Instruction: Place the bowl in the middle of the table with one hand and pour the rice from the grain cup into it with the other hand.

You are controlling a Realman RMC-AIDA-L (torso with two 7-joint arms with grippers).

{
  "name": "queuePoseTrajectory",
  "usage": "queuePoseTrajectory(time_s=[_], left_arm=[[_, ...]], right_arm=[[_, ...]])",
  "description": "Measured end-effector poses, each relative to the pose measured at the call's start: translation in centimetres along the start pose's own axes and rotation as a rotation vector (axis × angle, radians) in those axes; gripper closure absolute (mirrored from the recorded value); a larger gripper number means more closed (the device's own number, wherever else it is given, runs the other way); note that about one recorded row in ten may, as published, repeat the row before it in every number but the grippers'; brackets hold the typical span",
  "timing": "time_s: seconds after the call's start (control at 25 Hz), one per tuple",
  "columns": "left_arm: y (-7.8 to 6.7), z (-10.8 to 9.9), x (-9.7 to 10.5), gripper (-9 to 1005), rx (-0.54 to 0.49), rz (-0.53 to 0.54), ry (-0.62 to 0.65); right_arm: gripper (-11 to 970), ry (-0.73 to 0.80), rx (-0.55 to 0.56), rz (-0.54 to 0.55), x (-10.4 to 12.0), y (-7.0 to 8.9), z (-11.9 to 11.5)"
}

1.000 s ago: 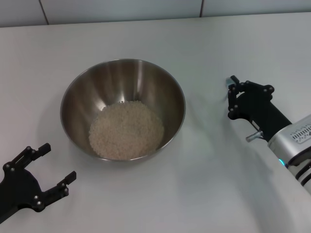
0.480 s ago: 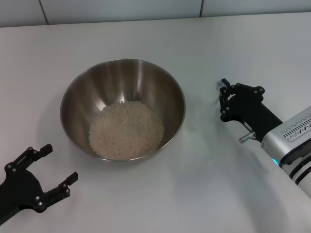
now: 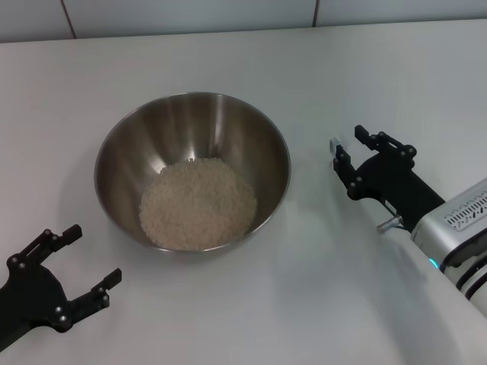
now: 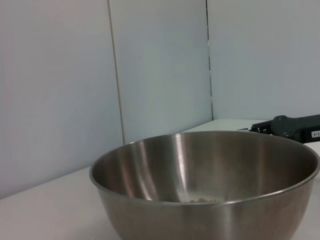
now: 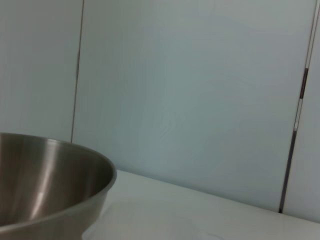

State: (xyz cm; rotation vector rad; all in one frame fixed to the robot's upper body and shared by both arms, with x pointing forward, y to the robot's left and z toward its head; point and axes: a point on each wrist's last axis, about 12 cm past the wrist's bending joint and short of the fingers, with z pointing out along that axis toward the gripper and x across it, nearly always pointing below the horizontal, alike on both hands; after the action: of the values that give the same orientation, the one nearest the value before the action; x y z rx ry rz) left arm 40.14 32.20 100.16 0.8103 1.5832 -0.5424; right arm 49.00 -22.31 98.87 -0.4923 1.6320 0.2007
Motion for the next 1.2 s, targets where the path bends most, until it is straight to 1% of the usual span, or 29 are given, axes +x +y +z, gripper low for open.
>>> queuePoseTrajectory(time_s=[0.24, 0.4, 0.44, 0.48, 0.56, 0.6, 0.68, 0.72, 0.76, 0.8, 0.84, 0.88, 0.96, 1.04, 1.2], left_arm=[[0.0, -0.1, 0.0, 128, -0.004, -0.001, 0.000], [0.0, -0.1, 0.0, 128, -0.005, -0.001, 0.001], [0.0, -0.2, 0.0, 128, -0.006, -0.001, 0.001], [0.0, -0.2, 0.0, 128, -0.006, -0.001, 0.001], [0.0, -0.2, 0.0, 128, -0.007, -0.001, 0.002], [0.0, -0.2, 0.1, 128, -0.008, -0.001, 0.003], [0.0, -0.3, 0.1, 128, -0.010, -0.003, 0.004], [0.0, -0.3, 0.1, 128, -0.010, -0.003, 0.004], [-0.1, -0.4, 0.1, 128, -0.011, -0.005, 0.004], [-0.1, -0.4, 0.1, 128, -0.011, -0.005, 0.004], [-0.2, -0.4, 0.1, 128, -0.010, -0.006, 0.003], [-0.2, -0.4, 0.1, 128, -0.010, -0.006, 0.003], [-0.2, -0.4, 0.2, 128, -0.006, -0.007, 0.004], [-0.3, -0.4, 0.1, 128, -0.003, -0.007, 0.003], [-0.3, -0.4, 0.1, 128, 0.001, -0.007, -0.003]], right_arm=[[459, 0.008, 0.009, 0.008, 0.5, 0.0, -1.0], [400, -0.006, 0.018, 0.014, 0.7, 0.1, -1.9], [385, -0.027, 0.020, 0.014, 0.8, 0.2, -2.8], [385, -0.027, 0.020, 0.014, 0.8, 0.2, -2.8], [384, -0.048, 0.021, 0.015, 0.9, 0.3, -3.6], [383, -0.054, 0.020, 0.019, 1.0, 0.3, -4.1], [383, -0.083, -0.013, 0.055, 1.2, 0.3, -5.7], [382, -0.083, -0.013, 0.055, 1.2, 0.3, -5.7], [382, -0.113, -0.068, 0.081, 1.3, 0.2, -7.1], [381, -0.113, -0.068, 0.081, 1.3, 0.2, -7.1], [381, -0.148, -0.165, 0.083, 1.2, 0.1, -8.8], [354, -0.148, -0.165, 0.083, 1.2, 0.1, -8.8], [300, -0.159, -0.269, 0.069, 1.2, 0.2, -9.8], [246, -0.150, -0.377, 0.068, 1.1, 0.5, -10.0], [203, -0.140, -0.415, 0.060, 1.1, 0.7, -9.6]])
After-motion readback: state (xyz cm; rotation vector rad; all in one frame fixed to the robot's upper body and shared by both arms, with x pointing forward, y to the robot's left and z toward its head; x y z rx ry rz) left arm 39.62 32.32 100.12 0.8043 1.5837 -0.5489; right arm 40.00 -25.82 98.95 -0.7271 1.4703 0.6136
